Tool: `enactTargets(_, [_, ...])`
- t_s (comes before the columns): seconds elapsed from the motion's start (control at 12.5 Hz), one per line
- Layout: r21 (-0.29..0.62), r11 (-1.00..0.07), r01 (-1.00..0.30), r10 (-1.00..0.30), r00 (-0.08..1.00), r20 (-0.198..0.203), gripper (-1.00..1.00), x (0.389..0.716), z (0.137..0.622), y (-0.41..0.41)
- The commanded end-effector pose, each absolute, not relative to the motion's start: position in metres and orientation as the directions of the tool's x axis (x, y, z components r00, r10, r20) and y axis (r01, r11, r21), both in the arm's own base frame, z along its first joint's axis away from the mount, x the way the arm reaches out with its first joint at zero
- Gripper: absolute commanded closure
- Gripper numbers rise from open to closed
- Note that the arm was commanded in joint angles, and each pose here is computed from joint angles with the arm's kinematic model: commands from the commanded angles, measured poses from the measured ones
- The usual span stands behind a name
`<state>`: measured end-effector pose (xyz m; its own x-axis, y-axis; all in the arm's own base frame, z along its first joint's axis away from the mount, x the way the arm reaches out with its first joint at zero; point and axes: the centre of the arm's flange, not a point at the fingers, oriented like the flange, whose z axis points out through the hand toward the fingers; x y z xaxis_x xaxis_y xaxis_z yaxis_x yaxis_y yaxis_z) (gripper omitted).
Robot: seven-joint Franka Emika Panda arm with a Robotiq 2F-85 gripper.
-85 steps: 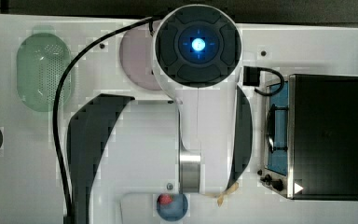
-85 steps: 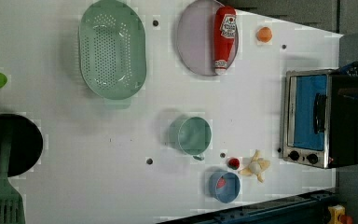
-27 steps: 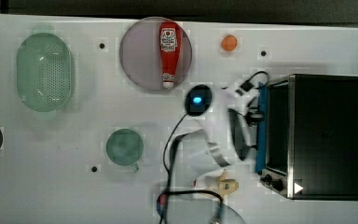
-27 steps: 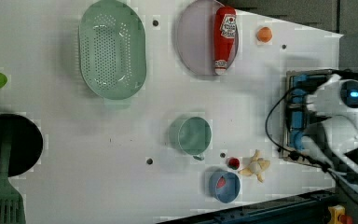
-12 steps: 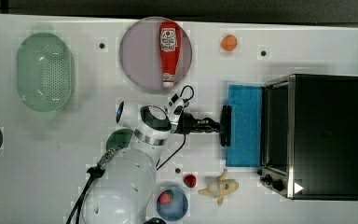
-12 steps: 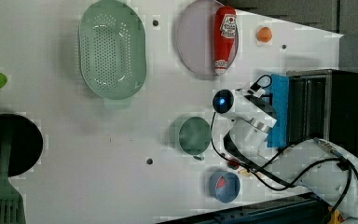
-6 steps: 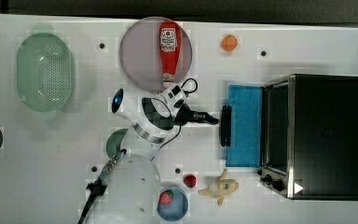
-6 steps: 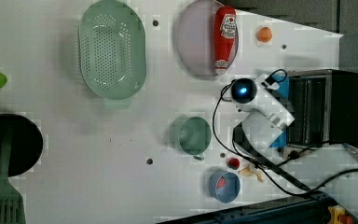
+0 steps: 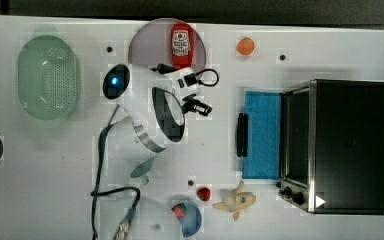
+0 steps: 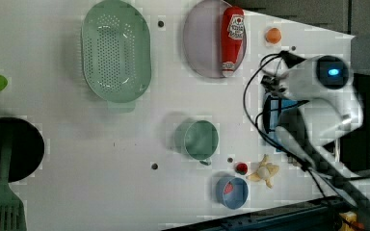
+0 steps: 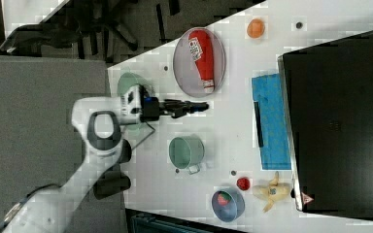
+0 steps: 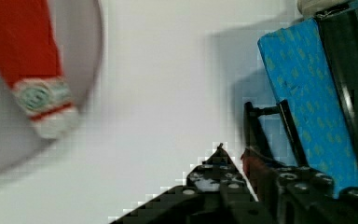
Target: Flap open oven.
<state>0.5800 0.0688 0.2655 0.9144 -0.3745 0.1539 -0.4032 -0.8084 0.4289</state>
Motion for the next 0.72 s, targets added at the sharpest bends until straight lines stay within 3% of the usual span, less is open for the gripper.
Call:
enactTargets(0.08, [0.291, -0.755, -0.588, -0.554, 0.809, 0.196, 0.65, 0.587, 0.338, 0.018])
enactTargets(0.48, [0.118, -0.715, -0.689, -0.663, 0.722, 0.199, 0.65, 0.569, 0.437, -0.006])
enactTargets(0.72, [0.054, -0.677, -0.734, -0.728, 0.678, 0.097, 0.65, 0.547, 0.474, -0.009])
